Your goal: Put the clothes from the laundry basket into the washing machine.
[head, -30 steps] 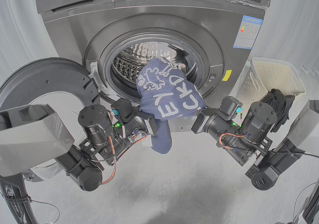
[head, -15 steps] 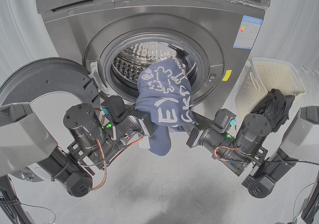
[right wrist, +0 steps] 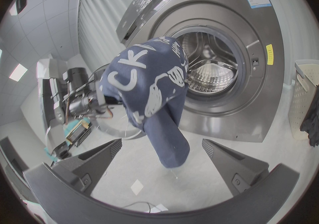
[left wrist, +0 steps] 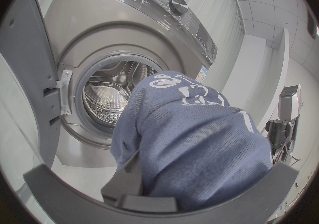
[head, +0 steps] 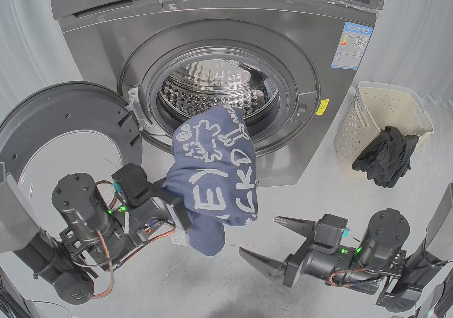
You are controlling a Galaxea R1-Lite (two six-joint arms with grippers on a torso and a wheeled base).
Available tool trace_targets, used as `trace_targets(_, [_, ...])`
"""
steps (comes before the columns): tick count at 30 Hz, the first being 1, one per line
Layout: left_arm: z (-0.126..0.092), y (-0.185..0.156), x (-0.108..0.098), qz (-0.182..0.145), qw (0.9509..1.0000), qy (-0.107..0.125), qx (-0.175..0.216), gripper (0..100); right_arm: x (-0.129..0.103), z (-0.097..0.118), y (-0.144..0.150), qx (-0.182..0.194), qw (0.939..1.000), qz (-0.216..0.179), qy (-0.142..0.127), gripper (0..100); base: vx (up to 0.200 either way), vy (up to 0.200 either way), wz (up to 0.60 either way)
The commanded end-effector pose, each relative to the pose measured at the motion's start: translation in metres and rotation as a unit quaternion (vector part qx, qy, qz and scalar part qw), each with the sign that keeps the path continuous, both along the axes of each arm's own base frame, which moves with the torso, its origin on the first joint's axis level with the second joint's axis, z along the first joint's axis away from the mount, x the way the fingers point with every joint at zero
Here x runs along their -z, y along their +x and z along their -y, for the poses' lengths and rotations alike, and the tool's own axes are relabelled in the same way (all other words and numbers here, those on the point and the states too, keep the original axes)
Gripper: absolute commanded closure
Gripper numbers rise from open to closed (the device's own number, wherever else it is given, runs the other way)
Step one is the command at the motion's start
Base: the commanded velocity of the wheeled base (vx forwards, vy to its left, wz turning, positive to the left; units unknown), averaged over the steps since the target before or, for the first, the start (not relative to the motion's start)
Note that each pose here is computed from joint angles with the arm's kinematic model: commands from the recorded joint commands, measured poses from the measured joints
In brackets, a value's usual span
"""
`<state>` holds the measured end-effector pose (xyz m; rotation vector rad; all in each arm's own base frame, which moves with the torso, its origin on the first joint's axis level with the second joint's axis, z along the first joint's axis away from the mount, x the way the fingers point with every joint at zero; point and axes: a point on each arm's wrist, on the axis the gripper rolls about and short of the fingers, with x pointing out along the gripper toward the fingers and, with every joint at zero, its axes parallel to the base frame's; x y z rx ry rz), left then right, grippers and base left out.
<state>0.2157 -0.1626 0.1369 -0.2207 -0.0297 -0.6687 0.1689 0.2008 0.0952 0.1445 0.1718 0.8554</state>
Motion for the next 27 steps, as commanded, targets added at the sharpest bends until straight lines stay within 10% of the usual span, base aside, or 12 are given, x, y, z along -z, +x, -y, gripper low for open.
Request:
trace_targets(1, [-0.016,-0.021,-0.007,0.004,1.0,-0.001,-0.001,100,-0.002,0.015,-0.023,-0.025,0.9996,-0.005,-0.013,0,0.0,0.0,0.0])
trace_targets(12, [-0.02,-0.017,0.006,-0.02,0.9996,0.014,-0.015,100,-0.002,0.041,-0.002,0.05,0.9986,-0.01,-0.012,0,0.0,0.0,0.0])
trace_targets(27, [-0.022,-0.024,0.015,-0.039,0.9988,0.027,-0.006,100,-0.002,0.04,0.002,0.055,0.9984,-0.011,-0.007,0,0.0,0.0,0.0])
